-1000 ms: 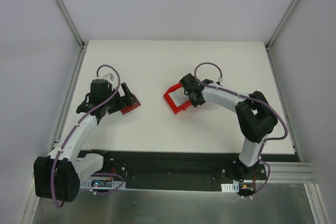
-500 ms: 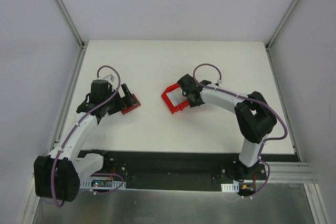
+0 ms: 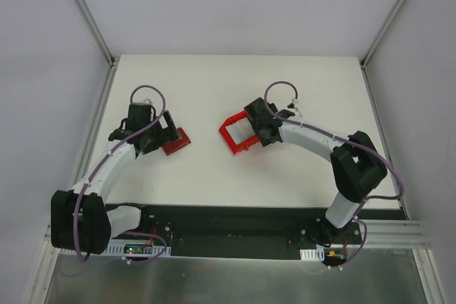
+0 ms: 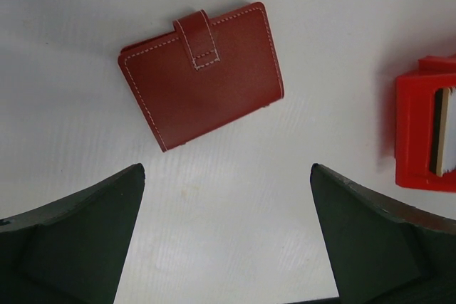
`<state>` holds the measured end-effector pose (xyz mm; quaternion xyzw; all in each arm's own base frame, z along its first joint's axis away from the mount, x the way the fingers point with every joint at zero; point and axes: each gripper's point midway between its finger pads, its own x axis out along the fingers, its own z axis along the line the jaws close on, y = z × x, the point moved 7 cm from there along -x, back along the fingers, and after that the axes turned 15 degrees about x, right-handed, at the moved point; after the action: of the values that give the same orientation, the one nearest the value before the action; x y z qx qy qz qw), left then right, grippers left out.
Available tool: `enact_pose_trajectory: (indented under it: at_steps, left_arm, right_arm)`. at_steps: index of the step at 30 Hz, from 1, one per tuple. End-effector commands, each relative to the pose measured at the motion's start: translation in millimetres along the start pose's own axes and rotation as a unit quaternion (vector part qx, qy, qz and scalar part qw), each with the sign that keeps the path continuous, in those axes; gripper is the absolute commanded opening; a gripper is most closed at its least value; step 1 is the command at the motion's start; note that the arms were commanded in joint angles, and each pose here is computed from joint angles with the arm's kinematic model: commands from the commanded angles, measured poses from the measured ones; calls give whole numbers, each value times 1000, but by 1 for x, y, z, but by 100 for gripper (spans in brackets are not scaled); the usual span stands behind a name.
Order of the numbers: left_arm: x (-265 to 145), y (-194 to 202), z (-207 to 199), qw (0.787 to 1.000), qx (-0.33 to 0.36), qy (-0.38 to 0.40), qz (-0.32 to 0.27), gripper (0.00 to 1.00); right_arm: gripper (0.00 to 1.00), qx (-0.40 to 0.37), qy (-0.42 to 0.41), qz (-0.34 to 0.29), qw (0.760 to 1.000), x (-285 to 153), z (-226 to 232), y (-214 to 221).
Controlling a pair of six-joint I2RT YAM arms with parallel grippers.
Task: Put the credit cards into the card holder
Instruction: Move the storage box to the center of the board, then move the card holder to the center of the board.
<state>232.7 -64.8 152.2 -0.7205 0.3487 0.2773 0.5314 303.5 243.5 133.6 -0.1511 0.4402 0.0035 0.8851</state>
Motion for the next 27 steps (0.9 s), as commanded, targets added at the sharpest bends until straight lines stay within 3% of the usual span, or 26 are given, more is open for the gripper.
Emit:
enact_pose_trajectory:
  at_steps: [1, 11, 17, 21, 24, 27]
  left_arm:
    - [10, -13, 15, 998, -13, -69, 9, 99]
    - [37, -34, 30, 993, -10, -115, 34, 99]
    - [66, -23, 30, 993, -17, -80, 85, 98]
    - [75, -13, 28, 993, -33, -59, 96, 86]
    - [80, -10, 25, 993, -43, -42, 99, 71]
    - [85, -5, 28, 992, -46, -48, 105, 50]
  right_arm:
    - [71, -32, -32, 25, 999, -18, 2, -7]
    - [73, -109, -75, 81, 988, -49, -12, -17]
    - [73, -164, -142, 77, 973, -87, -33, -45]
    - [73, -180, -179, 62, 965, -105, -54, -70]
    - [73, -193, -191, 36, 962, -111, -69, -87]
    - [73, -214, -199, 11, 956, -116, -79, -102]
